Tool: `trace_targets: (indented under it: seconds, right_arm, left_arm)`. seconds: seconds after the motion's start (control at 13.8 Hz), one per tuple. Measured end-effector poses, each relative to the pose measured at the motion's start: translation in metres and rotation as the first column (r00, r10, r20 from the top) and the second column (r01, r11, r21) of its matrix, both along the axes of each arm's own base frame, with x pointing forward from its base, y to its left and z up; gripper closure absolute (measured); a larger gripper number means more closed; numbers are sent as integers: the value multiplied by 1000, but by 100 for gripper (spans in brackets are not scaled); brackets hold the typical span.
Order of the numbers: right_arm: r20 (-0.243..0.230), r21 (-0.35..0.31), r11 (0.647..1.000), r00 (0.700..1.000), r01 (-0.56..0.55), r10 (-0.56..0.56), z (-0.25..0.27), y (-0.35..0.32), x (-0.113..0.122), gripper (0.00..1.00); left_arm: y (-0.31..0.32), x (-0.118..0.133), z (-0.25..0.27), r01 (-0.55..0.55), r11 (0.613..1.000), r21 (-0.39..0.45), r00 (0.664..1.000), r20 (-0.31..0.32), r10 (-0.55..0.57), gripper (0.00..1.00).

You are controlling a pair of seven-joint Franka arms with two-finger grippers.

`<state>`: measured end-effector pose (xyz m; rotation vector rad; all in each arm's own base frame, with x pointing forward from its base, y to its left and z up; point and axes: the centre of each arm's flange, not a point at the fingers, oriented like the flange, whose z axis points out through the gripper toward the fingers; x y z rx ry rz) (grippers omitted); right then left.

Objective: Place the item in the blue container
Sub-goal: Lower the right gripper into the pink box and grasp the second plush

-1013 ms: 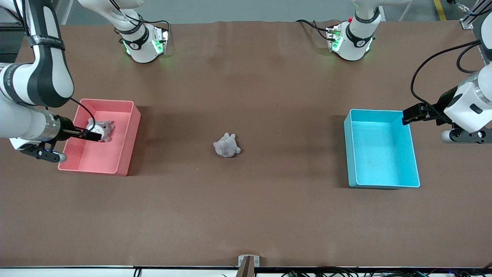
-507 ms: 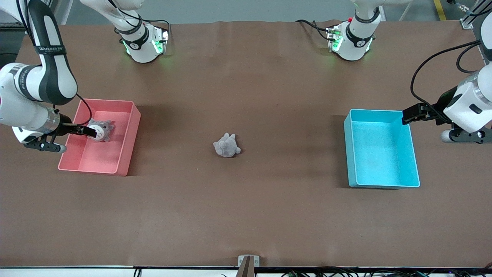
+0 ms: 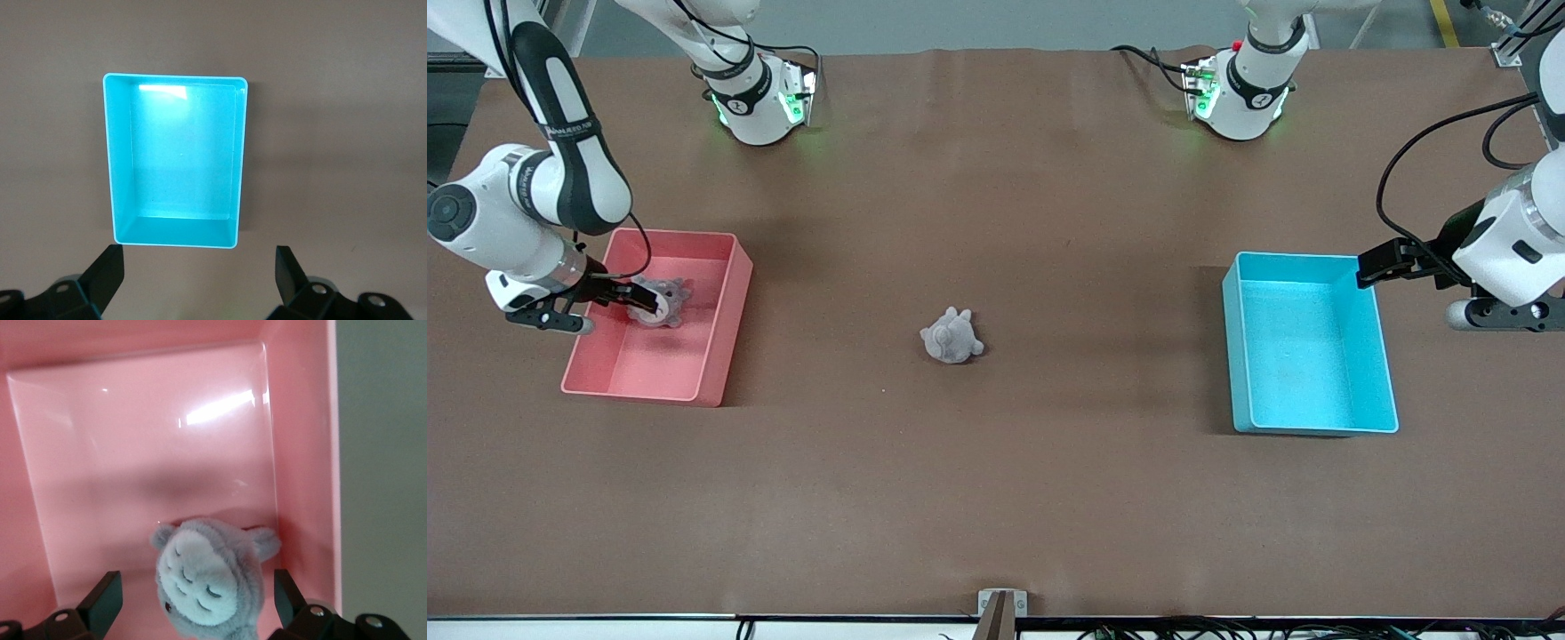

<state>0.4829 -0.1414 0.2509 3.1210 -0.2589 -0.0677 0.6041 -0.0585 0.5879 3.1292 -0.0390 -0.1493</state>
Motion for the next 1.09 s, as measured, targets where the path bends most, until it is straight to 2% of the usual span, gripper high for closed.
trace_targets:
  seconds: [0.29,1.09]
  right_arm:
    - [-42,8,1000,999,17,-17,-25,-6,-9,0]
    - [-62,28,999,998,31,-29,-36,0,-12,0]
  left_arm:
    - [0,0,0,0,1000,0,1000,0,0,0]
    - [0,-1,0,0,1000,-3,1000,-5,0,0]
